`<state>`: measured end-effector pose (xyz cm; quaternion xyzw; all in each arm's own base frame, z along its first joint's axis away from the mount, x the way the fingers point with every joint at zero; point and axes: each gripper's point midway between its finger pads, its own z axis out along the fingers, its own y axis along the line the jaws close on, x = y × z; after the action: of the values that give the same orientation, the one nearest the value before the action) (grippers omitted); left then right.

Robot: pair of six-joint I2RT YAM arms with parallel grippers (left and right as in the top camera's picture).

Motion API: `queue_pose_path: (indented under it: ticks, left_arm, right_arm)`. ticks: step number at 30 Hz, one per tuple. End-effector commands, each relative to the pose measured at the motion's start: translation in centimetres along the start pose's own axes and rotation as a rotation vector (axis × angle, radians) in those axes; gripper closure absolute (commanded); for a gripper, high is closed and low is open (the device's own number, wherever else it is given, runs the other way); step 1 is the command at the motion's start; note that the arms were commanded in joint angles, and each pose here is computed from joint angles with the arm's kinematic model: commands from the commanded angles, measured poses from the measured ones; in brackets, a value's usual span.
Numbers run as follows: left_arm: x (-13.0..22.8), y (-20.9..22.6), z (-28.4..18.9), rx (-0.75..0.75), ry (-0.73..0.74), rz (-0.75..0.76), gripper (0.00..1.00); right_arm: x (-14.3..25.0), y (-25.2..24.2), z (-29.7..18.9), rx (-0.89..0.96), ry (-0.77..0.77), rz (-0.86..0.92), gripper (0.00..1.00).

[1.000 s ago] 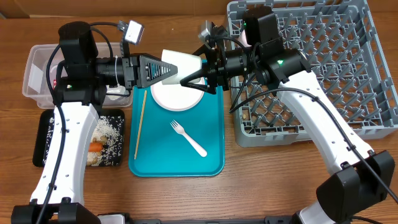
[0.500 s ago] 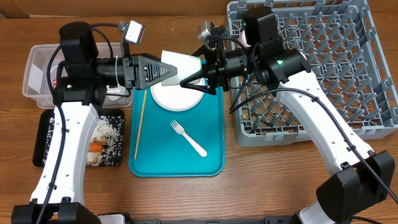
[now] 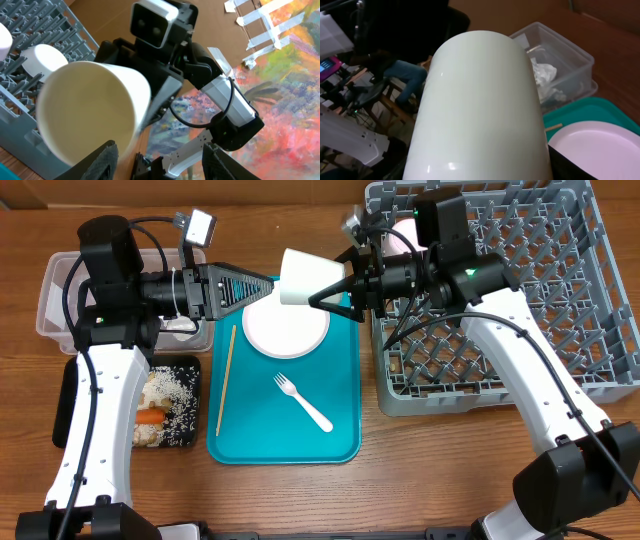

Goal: Sort waste into correct bins and load items into the dishwasher
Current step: 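Release the cup from the left gripper and carry it over the rack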

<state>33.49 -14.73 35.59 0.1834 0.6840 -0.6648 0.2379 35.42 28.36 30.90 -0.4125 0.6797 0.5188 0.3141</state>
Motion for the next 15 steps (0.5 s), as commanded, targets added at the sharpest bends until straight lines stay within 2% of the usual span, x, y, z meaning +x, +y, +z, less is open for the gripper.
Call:
queue_pose_path:
  ticks: [1, 7, 15]
  left_arm:
    - [-0.2, -0.4, -0.1, 0.012, 0.006, 0.013, 0.43]
    - [-0.2, -0.4, -0.1, 0.012, 0.006, 0.021, 0.44]
    - [-0.2, -0.4, -0.1, 0.011, 0.005, 0.028, 0.43]
  right_arm:
    - [0.1, -2.2, -1.2, 0.129, 0.014, 0.045, 0.62]
    - [2.2, -7.8, -5.1, 0.432, 0.024, 0.324, 0.69]
    - [6.9, -12.0, -11.9, 0.75, 0.069, 0.596, 0.85]
